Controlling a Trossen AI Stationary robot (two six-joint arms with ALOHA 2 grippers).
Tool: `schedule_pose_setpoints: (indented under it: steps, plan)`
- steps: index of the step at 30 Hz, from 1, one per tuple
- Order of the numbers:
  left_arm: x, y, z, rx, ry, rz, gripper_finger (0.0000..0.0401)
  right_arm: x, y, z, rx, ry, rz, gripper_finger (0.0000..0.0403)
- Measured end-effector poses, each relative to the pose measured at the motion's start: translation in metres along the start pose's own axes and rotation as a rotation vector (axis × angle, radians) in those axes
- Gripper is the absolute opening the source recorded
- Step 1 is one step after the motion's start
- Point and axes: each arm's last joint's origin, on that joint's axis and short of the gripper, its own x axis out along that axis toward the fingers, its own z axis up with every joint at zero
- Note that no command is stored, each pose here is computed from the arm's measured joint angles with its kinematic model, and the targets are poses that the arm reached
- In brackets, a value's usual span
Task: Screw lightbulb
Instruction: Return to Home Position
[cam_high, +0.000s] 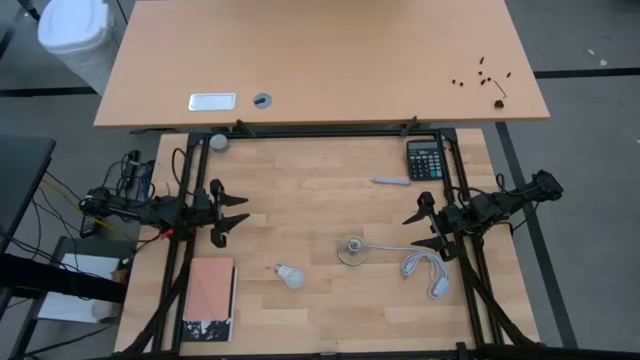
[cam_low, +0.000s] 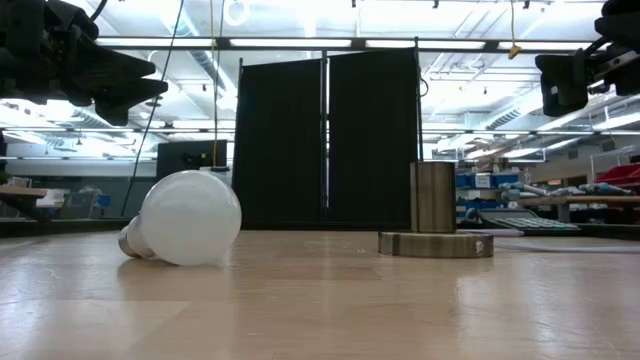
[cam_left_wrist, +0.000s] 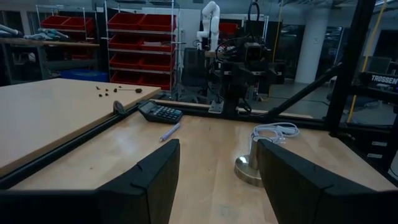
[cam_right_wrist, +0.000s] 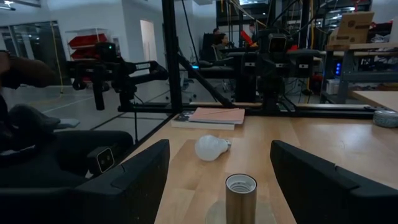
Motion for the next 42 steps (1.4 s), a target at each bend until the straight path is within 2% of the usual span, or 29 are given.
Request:
schedule_pose_setpoints:
  steps: [42]
  plan:
    - [0.0000, 0.0000, 0.0000, 0.000, 0.000, 0.000, 0.0219, 0.0002, 0.0000, -0.0010, -0.002, 0.011, 0.000, 0.0288]
